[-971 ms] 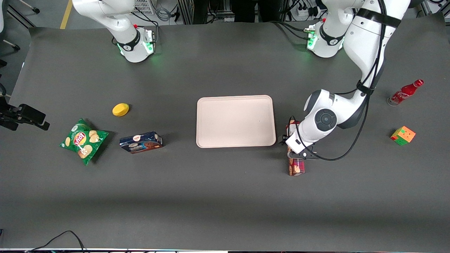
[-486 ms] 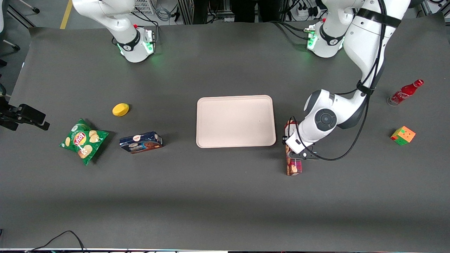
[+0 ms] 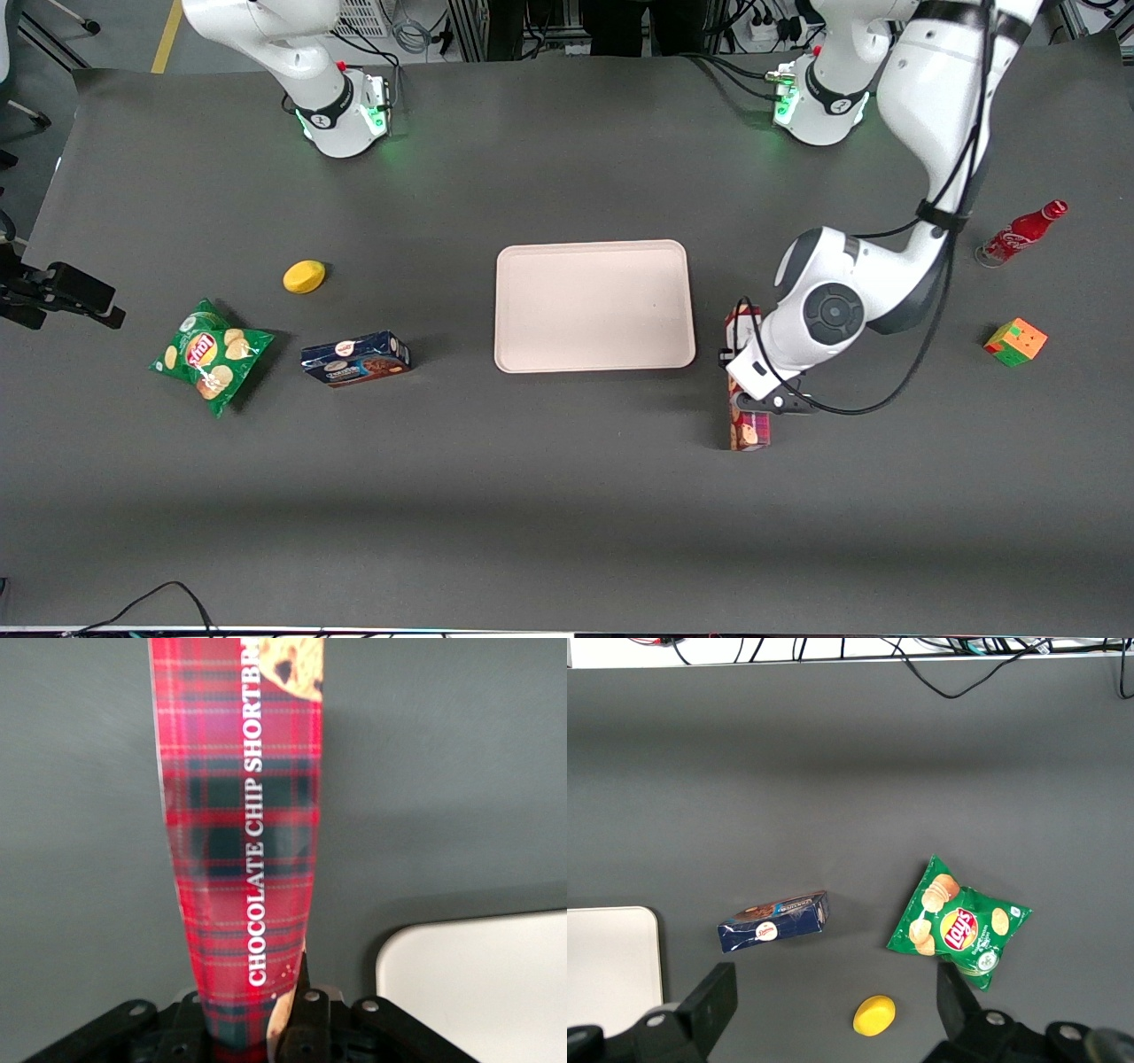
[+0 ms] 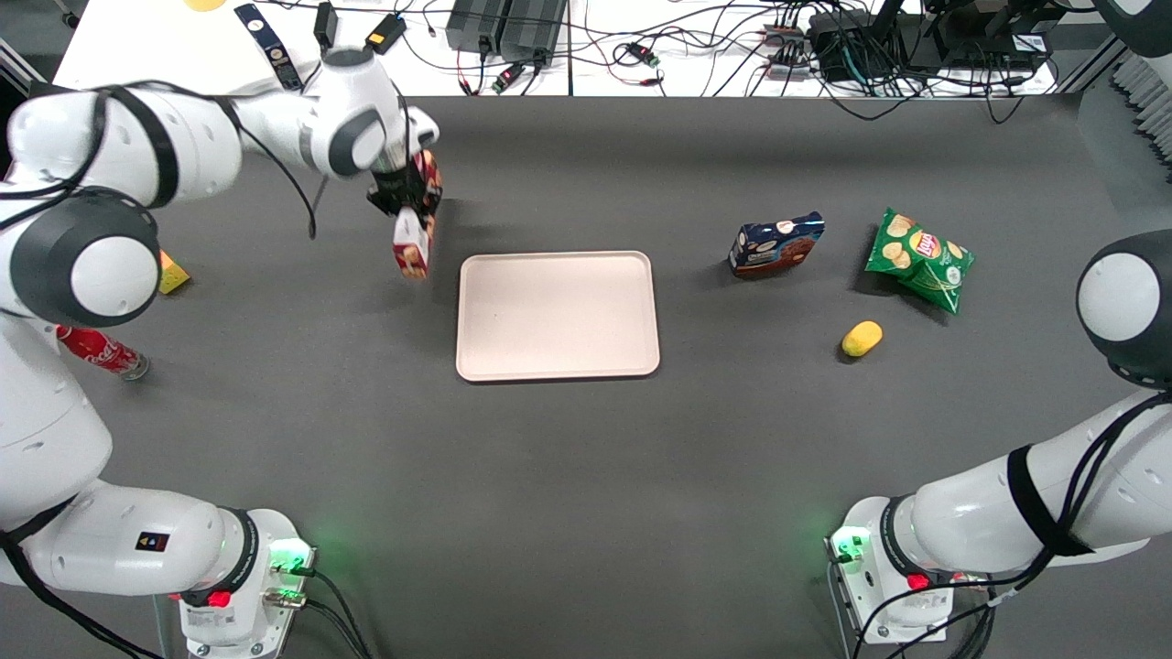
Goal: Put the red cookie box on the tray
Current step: 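Lift the red box and carry it over the pink tray, then lower the red box onto the tray near its rim and open the left gripper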
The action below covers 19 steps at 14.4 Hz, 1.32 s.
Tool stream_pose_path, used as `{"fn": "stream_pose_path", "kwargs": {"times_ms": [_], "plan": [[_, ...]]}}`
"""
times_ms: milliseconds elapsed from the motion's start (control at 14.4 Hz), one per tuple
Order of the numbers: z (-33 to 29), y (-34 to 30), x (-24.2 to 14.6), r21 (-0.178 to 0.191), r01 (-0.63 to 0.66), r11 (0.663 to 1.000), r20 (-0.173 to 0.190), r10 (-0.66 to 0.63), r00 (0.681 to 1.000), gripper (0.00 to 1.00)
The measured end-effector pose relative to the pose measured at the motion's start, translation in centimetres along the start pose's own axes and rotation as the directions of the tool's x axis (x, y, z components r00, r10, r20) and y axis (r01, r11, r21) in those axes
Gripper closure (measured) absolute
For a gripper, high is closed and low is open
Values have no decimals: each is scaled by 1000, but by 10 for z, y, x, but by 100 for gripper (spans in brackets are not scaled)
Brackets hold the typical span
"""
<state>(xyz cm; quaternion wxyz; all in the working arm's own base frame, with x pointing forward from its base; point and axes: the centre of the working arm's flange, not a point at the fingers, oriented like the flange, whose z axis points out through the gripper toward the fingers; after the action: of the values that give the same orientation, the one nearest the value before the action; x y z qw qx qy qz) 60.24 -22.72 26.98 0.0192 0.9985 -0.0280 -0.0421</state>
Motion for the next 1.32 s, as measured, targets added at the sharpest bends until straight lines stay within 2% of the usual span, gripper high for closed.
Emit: {"fn": "stream_pose_path", "kwargs": {"times_ms": [69, 139, 277, 347, 416, 624, 971, 1179, 1318], "plan": [[-29, 0, 4, 13, 2, 1000, 6, -2, 1000, 72], [-61, 1, 5, 20, 4, 1000, -5, -4, 1000, 72], [-117, 2, 2, 23, 4, 1000, -59, -3, 998, 72], [-138, 3, -1, 25, 4, 1000, -76, -2, 997, 72], [-153, 5, -4, 30, 1, 1000, -76, 1, 997, 72], [-166, 21, -14, 34, 7, 999, -50, -6, 999, 72], [-159, 96, -46, -1, 108, 994, -17, -108, 994, 72], [-133, 150, -78, 1, 140, 990, 36, -140, 989, 72], [-99, 176, -100, 3, 141, 990, 53, -141, 989, 72]]}}
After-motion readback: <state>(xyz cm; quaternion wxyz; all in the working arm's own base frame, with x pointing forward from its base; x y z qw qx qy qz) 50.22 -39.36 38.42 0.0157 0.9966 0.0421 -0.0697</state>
